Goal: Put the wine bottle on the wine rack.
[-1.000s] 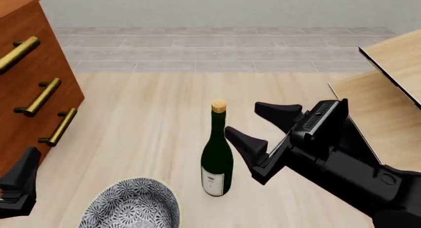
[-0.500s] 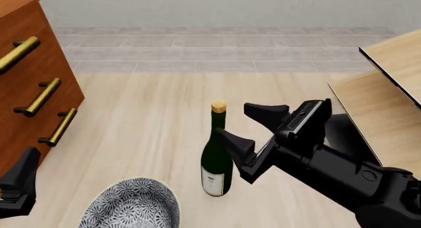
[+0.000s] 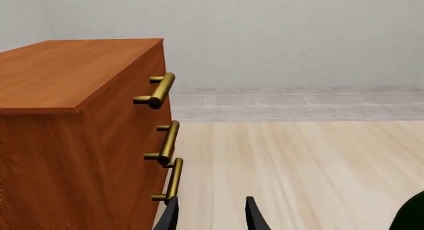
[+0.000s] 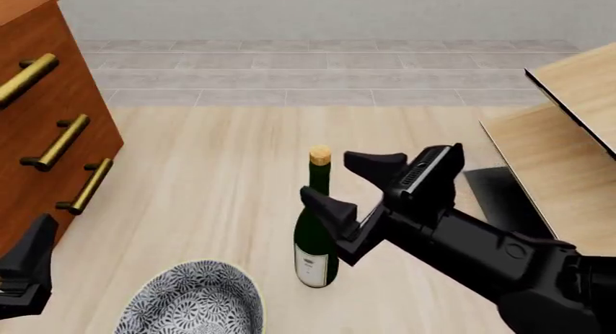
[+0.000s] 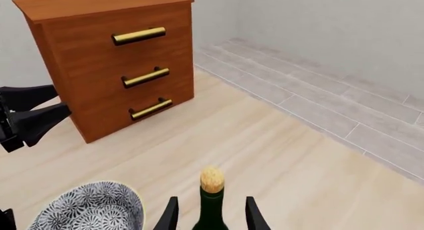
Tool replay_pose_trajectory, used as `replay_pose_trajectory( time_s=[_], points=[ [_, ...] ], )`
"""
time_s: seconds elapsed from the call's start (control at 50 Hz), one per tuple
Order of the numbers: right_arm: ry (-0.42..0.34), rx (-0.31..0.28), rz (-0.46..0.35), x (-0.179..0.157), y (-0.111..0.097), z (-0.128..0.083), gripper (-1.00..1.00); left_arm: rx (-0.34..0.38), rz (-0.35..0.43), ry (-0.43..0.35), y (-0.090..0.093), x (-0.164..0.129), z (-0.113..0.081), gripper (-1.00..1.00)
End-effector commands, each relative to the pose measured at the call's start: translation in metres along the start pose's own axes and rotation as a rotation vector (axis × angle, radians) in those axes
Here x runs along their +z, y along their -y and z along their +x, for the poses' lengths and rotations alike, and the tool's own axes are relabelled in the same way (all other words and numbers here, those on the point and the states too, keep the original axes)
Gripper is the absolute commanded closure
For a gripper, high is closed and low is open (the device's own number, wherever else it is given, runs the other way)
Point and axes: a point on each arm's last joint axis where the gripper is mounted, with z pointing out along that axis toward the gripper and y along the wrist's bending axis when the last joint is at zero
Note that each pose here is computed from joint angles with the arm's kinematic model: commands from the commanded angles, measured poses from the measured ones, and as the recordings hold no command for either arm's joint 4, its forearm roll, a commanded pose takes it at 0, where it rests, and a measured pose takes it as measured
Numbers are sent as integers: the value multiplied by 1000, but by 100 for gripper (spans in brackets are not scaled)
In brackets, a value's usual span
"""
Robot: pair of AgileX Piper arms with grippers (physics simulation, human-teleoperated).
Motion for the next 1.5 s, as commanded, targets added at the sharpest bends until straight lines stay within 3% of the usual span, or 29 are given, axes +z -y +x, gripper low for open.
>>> replay_pose_trajectory(
  time_s=[0.02,0.8,0.82,1.22,1.5],
  points=[
    [2,-5,-1,8,0,0,-100,0,-3,-3,0,0,0,-100],
    [16,-5,-8,22,-2,1,-100,-8,-14,-12,-1,0,1,-100],
    [20,-4,-2,22,-1,0,100,-8,-15,-12,-1,0,1,-100],
    [55,4,21,16,5,-9,100,-14,-10,-25,-1,0,2,-100],
    [85,9,63,4,16,-29,100,-16,-2,-23,0,0,2,-100]
  ],
)
